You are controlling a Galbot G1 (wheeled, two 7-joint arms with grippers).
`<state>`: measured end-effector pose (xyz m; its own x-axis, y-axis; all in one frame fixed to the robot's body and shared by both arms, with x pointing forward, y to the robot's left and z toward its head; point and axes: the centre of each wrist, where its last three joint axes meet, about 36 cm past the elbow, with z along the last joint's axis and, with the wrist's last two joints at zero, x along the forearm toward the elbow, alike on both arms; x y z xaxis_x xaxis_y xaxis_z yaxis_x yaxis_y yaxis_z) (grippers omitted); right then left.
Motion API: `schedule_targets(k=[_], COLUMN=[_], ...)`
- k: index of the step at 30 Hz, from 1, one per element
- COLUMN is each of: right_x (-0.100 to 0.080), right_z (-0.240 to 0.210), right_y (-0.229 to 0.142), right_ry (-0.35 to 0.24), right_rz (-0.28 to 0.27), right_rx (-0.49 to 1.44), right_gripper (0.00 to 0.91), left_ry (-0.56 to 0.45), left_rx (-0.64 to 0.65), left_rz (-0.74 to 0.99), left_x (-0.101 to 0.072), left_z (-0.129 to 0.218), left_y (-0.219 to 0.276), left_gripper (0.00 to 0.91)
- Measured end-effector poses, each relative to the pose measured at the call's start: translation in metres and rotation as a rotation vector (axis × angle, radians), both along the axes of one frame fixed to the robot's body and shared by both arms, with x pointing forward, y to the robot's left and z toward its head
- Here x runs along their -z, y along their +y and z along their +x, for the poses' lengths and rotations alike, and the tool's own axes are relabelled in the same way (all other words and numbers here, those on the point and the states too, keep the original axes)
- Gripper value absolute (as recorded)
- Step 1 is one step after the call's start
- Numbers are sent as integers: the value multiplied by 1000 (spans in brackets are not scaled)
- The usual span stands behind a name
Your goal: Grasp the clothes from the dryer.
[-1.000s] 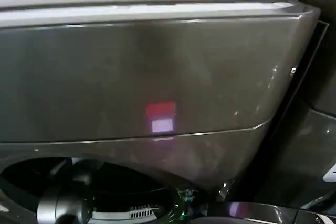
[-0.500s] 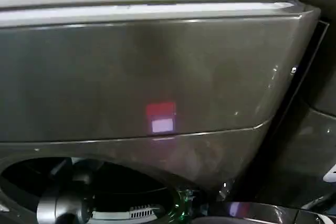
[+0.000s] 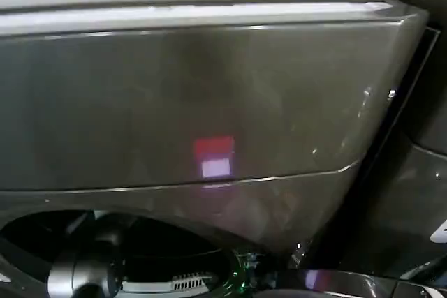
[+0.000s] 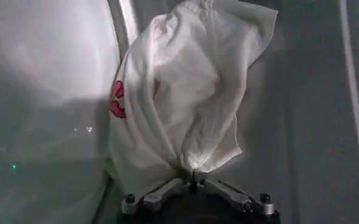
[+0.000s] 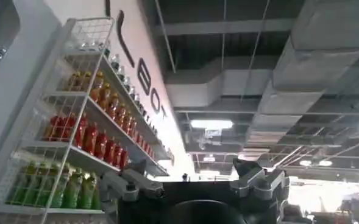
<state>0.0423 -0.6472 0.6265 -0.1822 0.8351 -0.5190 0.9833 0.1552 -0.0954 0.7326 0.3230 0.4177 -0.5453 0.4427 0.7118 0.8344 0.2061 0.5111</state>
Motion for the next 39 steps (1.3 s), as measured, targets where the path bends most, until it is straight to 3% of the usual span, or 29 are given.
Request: schedule_targets(k=[10, 17, 28, 33, 39], right_x=[-1, -4, -5, -6, -8], right_z=[13, 25, 34, 38, 41], right_y=[9, 16, 22, 24, 25], right_ry=[-3, 1, -4, -9, -23], right_rz=[4, -12, -33, -31, -45], right_rx=[-43, -73, -111, -127, -144], right_gripper=[907, 907, 907, 907, 907], left_ry=[-66, -202, -473, -543, -579], left_rx=[-62, -167, -512, -688, -821], left_rz=[-117, -266, -593, -758, -881], left_x=[-9, -28, -56, -80, -95], left_z=[-5, -13, -39, -53, -71], left_y=[7, -6, -53, -67, -74], left_gripper=[0, 0, 0, 0, 0])
